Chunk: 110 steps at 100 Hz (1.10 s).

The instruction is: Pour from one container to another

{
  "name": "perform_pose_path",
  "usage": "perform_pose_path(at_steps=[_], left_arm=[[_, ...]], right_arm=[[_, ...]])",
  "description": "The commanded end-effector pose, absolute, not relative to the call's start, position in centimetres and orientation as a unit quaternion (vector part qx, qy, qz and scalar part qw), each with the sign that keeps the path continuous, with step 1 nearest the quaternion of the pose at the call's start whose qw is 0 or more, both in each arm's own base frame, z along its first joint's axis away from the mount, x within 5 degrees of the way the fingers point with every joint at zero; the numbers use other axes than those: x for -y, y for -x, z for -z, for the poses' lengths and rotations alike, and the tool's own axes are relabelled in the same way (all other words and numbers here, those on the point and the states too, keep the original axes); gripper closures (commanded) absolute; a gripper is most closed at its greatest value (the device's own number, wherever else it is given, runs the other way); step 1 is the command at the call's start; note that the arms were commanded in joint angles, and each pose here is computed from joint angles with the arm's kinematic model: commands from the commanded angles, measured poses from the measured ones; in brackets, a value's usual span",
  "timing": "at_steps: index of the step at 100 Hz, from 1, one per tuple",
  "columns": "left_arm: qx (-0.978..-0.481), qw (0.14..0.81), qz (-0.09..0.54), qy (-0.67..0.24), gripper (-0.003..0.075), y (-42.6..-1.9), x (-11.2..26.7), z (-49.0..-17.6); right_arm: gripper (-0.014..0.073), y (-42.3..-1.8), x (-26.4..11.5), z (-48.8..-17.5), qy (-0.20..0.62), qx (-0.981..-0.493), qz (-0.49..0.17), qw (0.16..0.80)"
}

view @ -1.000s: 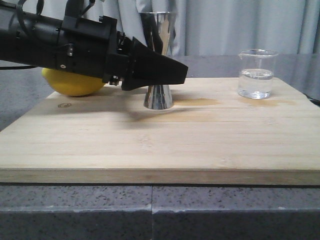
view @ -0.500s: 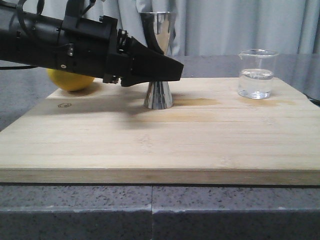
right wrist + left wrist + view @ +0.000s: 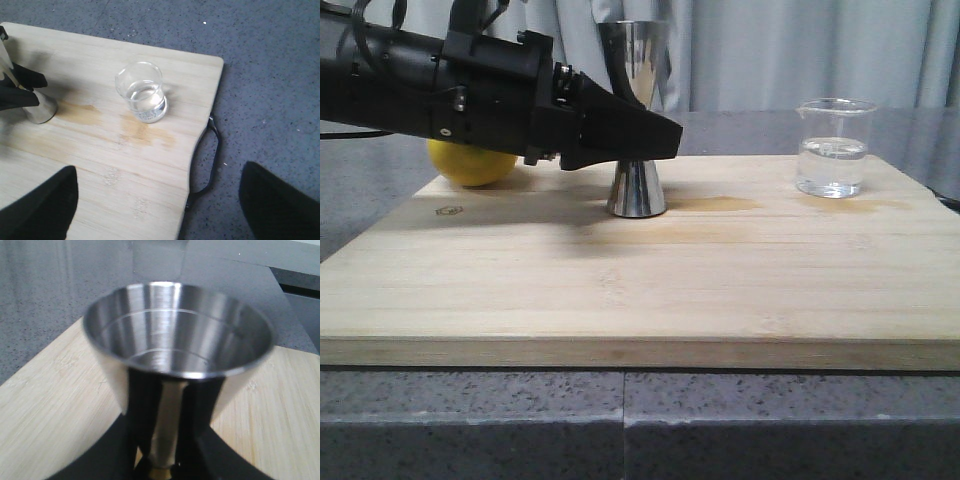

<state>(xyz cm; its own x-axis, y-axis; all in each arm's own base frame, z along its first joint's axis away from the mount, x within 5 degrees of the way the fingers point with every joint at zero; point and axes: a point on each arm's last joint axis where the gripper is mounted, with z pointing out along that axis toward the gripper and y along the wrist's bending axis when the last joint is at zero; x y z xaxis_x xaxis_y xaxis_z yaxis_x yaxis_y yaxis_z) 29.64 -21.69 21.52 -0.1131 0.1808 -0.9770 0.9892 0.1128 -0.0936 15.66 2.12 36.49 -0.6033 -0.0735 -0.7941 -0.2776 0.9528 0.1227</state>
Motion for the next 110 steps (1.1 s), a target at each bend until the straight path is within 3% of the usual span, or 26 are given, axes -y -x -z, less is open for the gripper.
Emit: perform_pose_path(at_steps=[1,19,42,110], left_arm=[[-0.553,0.482,0.486,-0.475,0.0566,-29.4,21.6,-24.4],[-0.540,0.485,0.497,-0.475,0.0568,-29.2,21.6,-24.6],[-0.540,0.485,0.497,-0.476,0.0628,-29.2,21.6,-24.6],[-0.551,0.490,0.455,-0.499,0.0628,-28.7,21.2,-25.9]], right_arm=[[0.0003,-15.9,-2.0,-37.9,0.093,-0.868,-0.112,0.474],[0.0003,-16.0,-1.9,-38.0,0.092,-0.866,-0.111,0.479],[0.0003,-16.0,-2.2,-38.2,0.122,-0.857,-0.111,0.489],[0.0003,-16.4,-3.1,-37.6,0.166,-0.822,-0.145,0.526]])
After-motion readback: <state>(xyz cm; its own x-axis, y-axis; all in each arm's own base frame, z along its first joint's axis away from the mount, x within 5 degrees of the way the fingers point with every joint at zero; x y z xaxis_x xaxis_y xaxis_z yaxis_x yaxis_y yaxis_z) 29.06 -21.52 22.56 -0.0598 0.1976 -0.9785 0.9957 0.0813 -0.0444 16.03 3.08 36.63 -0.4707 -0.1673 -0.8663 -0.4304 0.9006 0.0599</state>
